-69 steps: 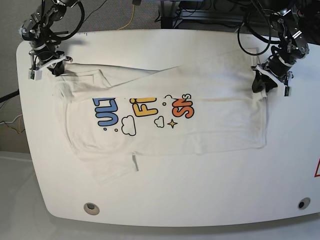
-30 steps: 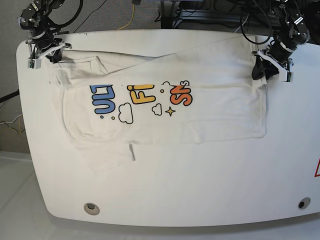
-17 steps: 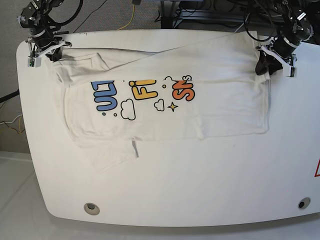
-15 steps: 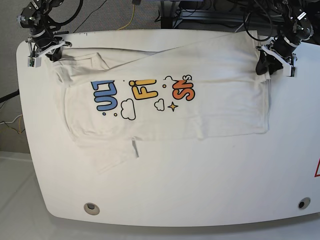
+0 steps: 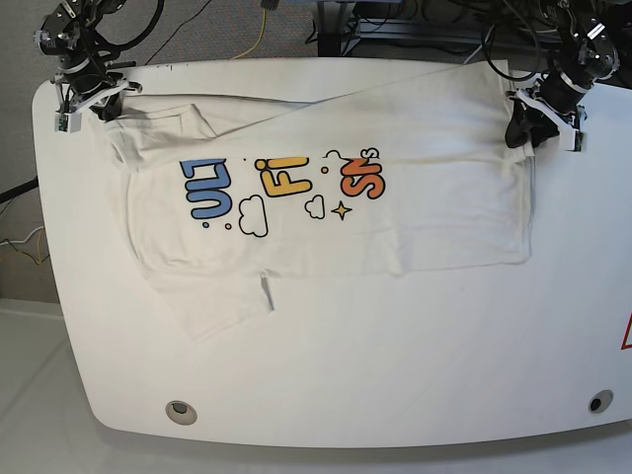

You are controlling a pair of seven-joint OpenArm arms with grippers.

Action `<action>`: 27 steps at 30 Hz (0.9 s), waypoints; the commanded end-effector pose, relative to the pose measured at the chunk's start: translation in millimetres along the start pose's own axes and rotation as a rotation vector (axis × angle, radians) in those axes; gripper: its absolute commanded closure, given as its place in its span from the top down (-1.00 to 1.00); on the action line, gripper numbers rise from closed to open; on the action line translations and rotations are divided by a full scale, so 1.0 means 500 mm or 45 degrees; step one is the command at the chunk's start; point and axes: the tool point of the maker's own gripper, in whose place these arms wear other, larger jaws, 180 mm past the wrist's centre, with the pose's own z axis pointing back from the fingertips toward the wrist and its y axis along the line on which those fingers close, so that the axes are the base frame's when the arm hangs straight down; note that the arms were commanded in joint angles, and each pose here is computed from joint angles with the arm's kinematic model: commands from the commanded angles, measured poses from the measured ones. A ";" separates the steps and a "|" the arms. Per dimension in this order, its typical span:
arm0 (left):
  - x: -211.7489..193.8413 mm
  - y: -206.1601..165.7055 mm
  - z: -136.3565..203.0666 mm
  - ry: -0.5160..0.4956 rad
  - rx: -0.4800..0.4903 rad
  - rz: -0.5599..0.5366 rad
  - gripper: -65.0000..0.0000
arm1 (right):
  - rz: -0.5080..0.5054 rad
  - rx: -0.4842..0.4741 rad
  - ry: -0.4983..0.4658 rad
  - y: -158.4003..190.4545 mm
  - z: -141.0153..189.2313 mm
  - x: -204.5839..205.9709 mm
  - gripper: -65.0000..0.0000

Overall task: Fold the T-shirt properly
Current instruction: 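Drag the folded shirt further toward the robot with both grippers, then open both grippers and release the folded edge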

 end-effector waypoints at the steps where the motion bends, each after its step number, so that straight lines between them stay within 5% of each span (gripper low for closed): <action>1: -0.161 0.047 0.038 0.473 0.151 -0.052 -0.49 | 0.028 -0.030 0.017 -0.015 0.010 0.003 -0.97; 13: -0.157 0.044 0.033 0.470 0.145 -0.054 -0.47 | 0.029 -0.029 0.010 -0.014 0.009 0.007 -0.95; 16: -0.157 0.044 0.033 0.470 0.145 -0.054 -0.34 | 0.029 -0.029 0.010 -0.014 0.009 0.007 -0.91; 22: -0.158 0.042 0.033 0.468 0.143 -0.051 0.42 | 0.029 -0.029 0.010 -0.014 0.009 0.007 -0.32; 27: -0.156 0.043 0.033 0.464 0.143 -0.049 0.79 | 0.014 -0.063 -0.013 -0.031 0.020 0.015 0.32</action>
